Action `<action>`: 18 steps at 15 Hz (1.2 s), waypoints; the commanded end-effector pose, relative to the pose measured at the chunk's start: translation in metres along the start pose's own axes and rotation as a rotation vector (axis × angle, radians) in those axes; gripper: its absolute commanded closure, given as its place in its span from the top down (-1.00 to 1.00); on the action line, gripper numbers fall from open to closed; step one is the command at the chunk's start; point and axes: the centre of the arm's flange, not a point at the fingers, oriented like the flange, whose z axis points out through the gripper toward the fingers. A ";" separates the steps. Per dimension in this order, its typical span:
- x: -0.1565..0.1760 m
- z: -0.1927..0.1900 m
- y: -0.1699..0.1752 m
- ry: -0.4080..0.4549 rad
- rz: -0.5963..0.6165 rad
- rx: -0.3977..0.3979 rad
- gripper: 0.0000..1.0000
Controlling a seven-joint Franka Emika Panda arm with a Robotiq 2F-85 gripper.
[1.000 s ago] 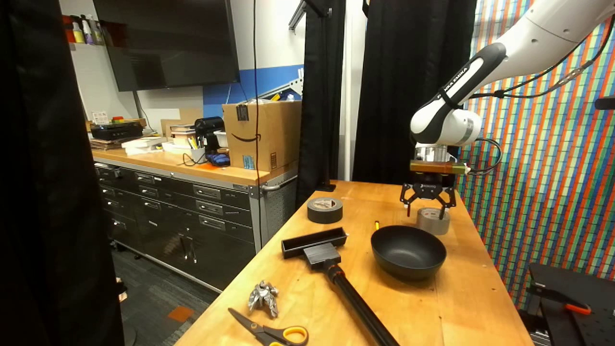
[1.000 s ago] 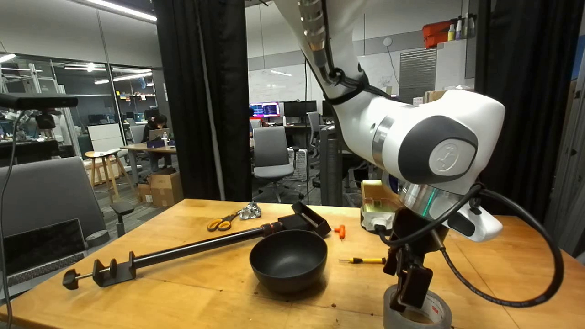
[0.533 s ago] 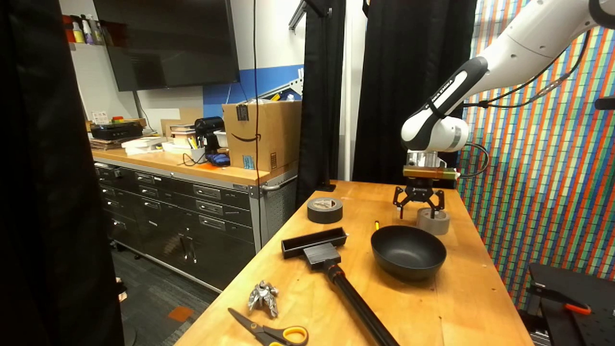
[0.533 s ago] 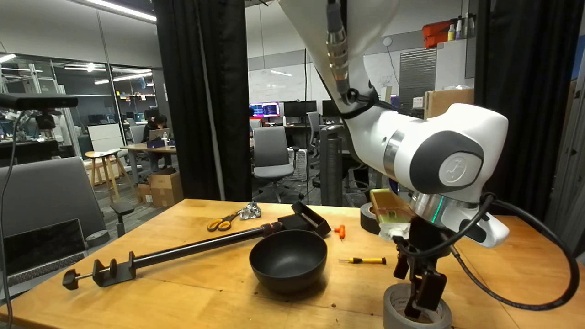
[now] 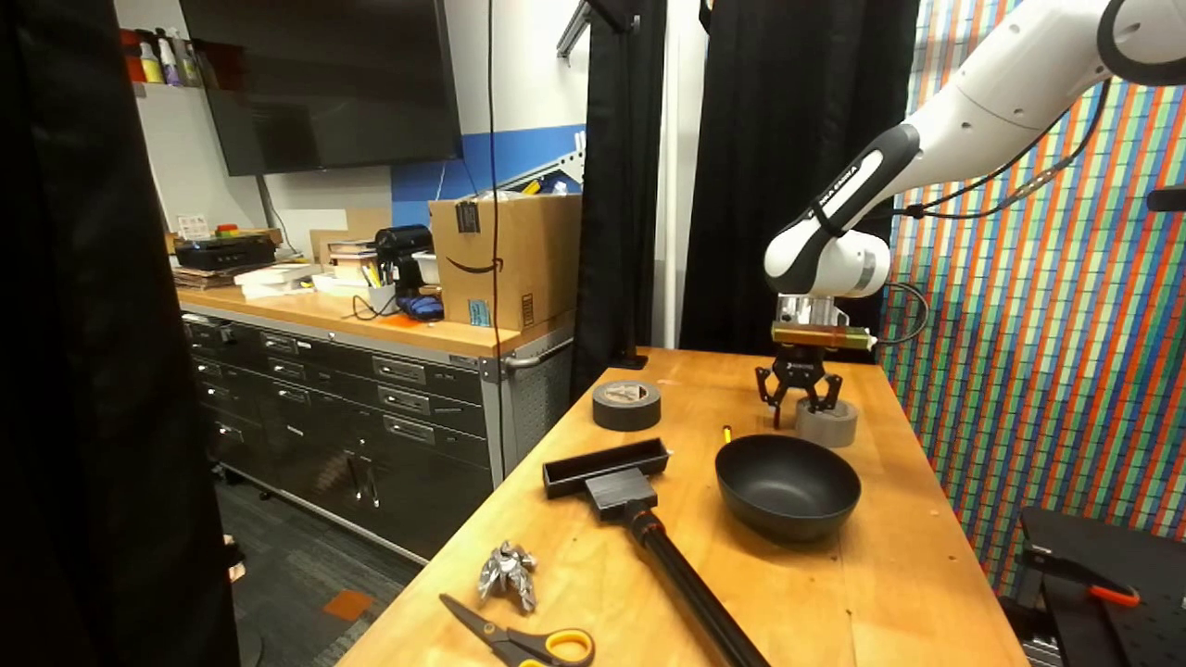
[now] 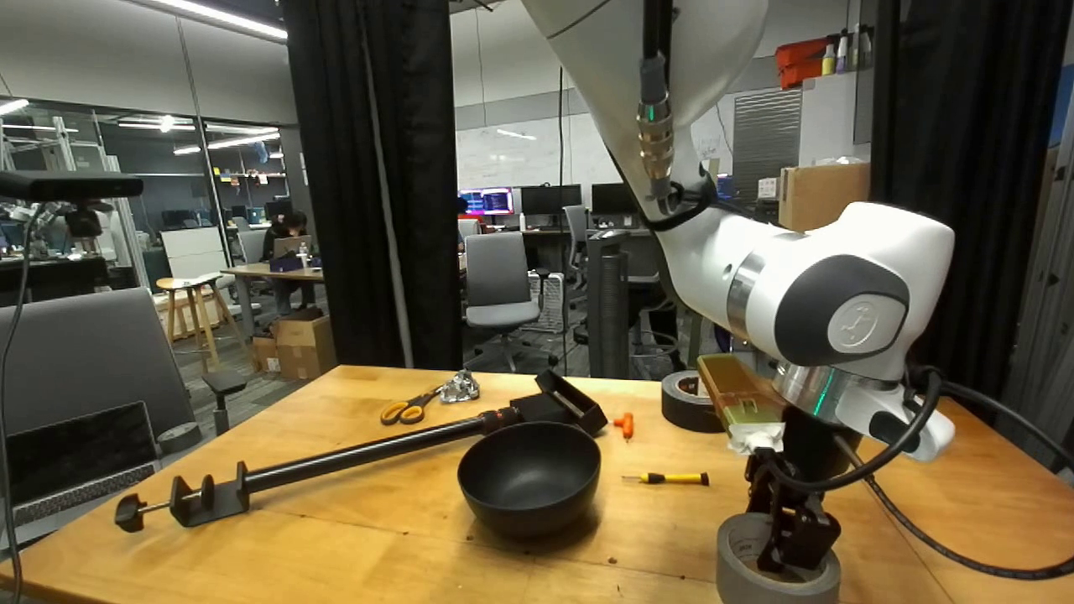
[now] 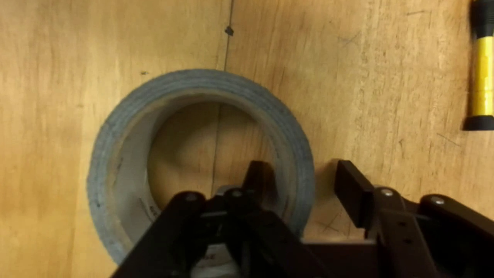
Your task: Remove the object in the bowl then put the scissors and tape inside.
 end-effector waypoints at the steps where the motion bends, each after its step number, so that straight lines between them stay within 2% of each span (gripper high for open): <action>1: 0.008 -0.010 -0.001 0.019 -0.015 0.033 -0.59; 4: 0.005 -0.023 0.005 0.028 -0.011 0.034 -0.99; 10: -0.027 -0.059 0.010 0.036 -0.040 0.037 -0.93; 14: -0.070 -0.084 0.001 0.032 -0.099 0.044 -0.93; 18: -0.126 -0.094 -0.019 0.006 -0.218 0.030 -0.90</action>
